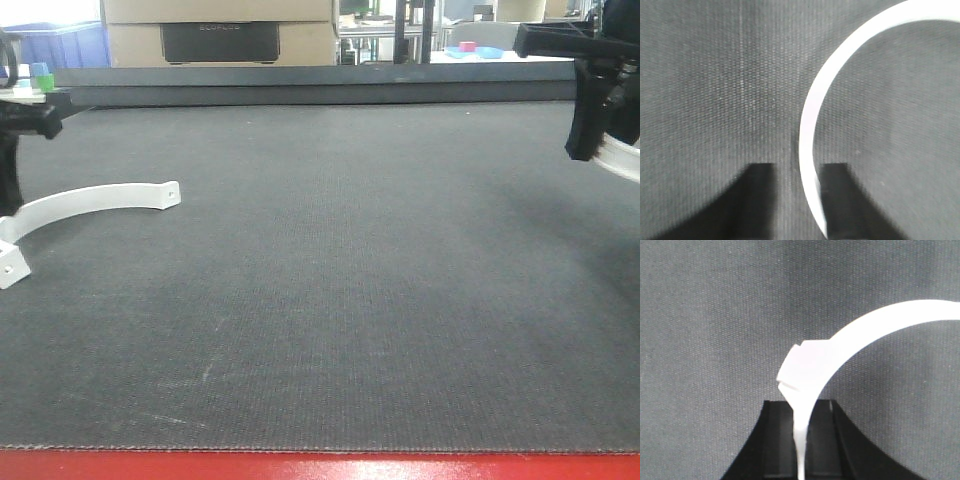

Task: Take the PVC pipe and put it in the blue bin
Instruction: 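Close the left gripper on the other white pipe piece and lift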

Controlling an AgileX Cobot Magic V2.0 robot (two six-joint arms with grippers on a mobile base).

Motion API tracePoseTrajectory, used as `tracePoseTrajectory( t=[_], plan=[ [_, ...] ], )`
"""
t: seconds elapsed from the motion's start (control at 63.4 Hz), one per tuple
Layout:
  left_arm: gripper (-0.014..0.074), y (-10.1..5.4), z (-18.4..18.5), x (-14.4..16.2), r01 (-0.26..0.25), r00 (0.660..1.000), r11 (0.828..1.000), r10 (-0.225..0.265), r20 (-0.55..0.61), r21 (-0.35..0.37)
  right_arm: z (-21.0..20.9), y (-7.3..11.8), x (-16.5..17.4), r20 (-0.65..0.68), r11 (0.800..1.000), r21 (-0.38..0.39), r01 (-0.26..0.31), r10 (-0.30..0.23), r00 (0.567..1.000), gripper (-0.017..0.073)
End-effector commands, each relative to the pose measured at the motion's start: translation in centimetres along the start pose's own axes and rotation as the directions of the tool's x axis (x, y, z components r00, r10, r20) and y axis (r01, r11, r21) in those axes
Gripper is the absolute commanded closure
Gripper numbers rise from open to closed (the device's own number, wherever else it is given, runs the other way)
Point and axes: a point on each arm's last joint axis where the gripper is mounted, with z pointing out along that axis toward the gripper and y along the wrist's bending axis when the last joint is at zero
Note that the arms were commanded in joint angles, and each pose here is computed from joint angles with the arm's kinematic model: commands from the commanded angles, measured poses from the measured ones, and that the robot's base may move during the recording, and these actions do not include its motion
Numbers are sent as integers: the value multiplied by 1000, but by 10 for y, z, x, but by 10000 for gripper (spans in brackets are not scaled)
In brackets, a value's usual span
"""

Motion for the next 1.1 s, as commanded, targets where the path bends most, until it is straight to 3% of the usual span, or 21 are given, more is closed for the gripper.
tracePoseTrajectory(
  t=[0.0,0.851,0.962,1.088],
  plan=[
    [332,1,5,-4,20,1000,1000,-20,14,7,-4,1,0,26,1000,-4,12,-12,1000,727],
    [324,0,31,-2,21,998,1000,-20,-57,11,-4,1,-2,51,1000,-8,13,-13,999,727],
    [395,-1,31,-1,22,998,1000,-21,-64,11,-4,1,-3,56,1000,-8,13,-13,998,727],
    [581,-1,31,0,23,997,1000,-22,-72,12,-4,1,-3,58,1000,-9,13,-13,998,727]
  ],
)
